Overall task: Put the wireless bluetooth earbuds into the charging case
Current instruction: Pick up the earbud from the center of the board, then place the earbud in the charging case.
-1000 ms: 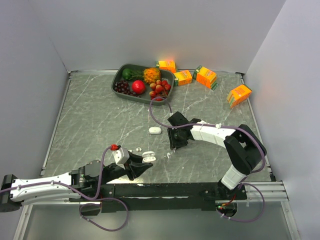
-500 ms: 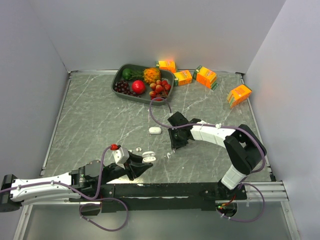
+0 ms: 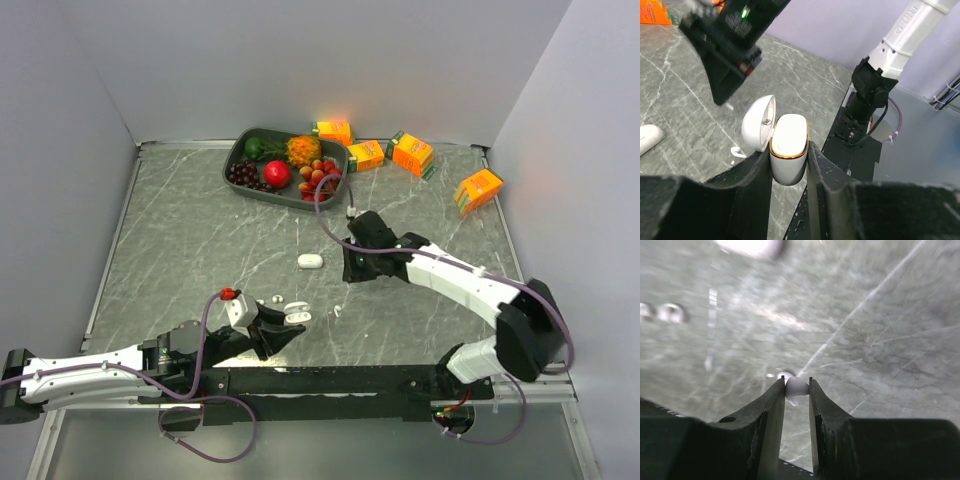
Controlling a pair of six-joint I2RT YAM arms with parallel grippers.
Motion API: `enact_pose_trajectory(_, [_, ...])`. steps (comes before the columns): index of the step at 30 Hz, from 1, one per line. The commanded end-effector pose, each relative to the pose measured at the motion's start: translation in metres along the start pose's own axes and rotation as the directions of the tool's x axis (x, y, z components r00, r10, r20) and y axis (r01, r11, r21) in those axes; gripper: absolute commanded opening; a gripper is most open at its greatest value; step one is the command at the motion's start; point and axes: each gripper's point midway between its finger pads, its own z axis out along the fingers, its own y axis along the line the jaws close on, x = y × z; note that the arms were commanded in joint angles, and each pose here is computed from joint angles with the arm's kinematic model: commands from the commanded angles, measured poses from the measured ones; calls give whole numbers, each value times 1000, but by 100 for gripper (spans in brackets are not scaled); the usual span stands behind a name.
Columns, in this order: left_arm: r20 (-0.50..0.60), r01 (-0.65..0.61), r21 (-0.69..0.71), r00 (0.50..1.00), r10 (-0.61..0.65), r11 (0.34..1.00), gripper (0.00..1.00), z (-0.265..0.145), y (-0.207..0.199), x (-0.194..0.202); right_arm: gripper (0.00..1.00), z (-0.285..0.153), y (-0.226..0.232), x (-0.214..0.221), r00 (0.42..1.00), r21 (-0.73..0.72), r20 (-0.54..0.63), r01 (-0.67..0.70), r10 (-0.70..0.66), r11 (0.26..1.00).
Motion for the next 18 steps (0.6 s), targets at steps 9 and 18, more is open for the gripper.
enact_pose_trajectory(9, [197, -37, -12, 980, 39, 999, 1, -3, 1, -43, 27, -176, 84, -97, 779, -444, 617, 228, 111, 867])
enact_pose_trajectory(18, [232, -91, -98, 966, 112, 991, 1, 5, 14, -56, 27, -222, 105, -89, 659, -446, 747, 395, 91, 803])
